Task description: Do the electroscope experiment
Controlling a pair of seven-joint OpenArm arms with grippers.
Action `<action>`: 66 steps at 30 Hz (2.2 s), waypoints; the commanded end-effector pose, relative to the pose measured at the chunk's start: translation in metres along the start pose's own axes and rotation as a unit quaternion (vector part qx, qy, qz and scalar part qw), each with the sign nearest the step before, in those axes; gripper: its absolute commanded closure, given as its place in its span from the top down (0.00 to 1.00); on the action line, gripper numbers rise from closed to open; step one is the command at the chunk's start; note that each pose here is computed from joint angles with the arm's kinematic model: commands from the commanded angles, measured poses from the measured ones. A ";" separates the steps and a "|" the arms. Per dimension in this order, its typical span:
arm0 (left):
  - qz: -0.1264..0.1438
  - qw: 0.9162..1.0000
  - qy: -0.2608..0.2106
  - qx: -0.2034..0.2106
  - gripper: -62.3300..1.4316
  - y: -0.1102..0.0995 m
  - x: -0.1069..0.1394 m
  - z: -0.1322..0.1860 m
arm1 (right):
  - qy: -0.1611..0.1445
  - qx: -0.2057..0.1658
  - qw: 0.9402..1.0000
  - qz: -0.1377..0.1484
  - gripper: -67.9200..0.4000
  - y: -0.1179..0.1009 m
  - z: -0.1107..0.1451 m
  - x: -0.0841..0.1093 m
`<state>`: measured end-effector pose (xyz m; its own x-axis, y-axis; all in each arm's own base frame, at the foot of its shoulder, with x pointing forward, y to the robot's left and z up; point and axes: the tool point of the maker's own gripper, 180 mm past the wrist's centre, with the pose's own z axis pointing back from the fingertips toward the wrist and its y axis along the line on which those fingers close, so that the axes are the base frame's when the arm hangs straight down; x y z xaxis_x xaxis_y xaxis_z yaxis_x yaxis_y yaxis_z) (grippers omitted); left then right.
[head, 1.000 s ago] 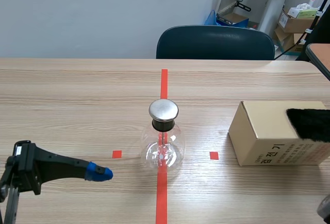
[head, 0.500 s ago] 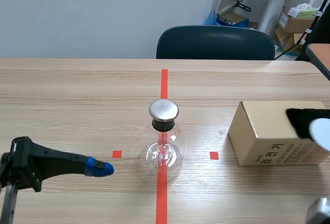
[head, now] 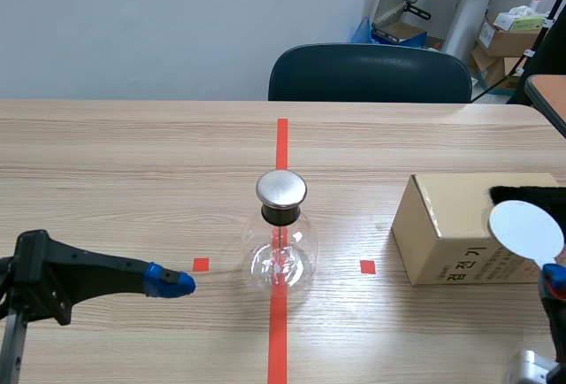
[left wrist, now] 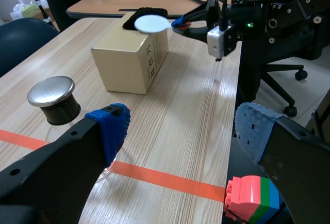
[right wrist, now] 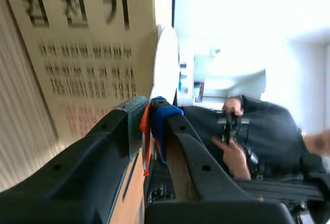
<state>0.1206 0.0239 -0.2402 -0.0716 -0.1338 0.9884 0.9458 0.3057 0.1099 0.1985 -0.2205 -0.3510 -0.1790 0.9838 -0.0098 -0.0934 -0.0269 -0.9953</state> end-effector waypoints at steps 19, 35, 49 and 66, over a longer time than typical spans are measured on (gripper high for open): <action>0.003 1.000 -0.025 0.010 0.72 0.001 0.010 -0.007 | 0.121 -0.033 0.992 0.028 0.02 -0.019 0.005 -0.050; 0.004 1.000 -0.008 0.011 0.72 0.001 0.004 -0.007 | -0.019 -0.032 0.999 0.031 0.02 -0.017 -0.001 0.002; 0.004 1.000 -0.005 0.012 0.72 0.001 0.003 -0.007 | -0.015 -0.034 0.999 0.028 0.02 -0.018 -0.001 0.002; 0.004 1.000 -0.026 0.011 0.72 0.001 0.011 -0.007 | 0.126 -0.038 0.991 0.024 0.02 -0.020 0.005 -0.047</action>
<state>0.1229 0.0191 -0.2387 -0.0728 -0.1153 0.9907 0.9392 0.3261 0.1070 0.2008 -0.2679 -0.3460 0.1117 0.9936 -0.0180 -0.0744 -0.0097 -0.9972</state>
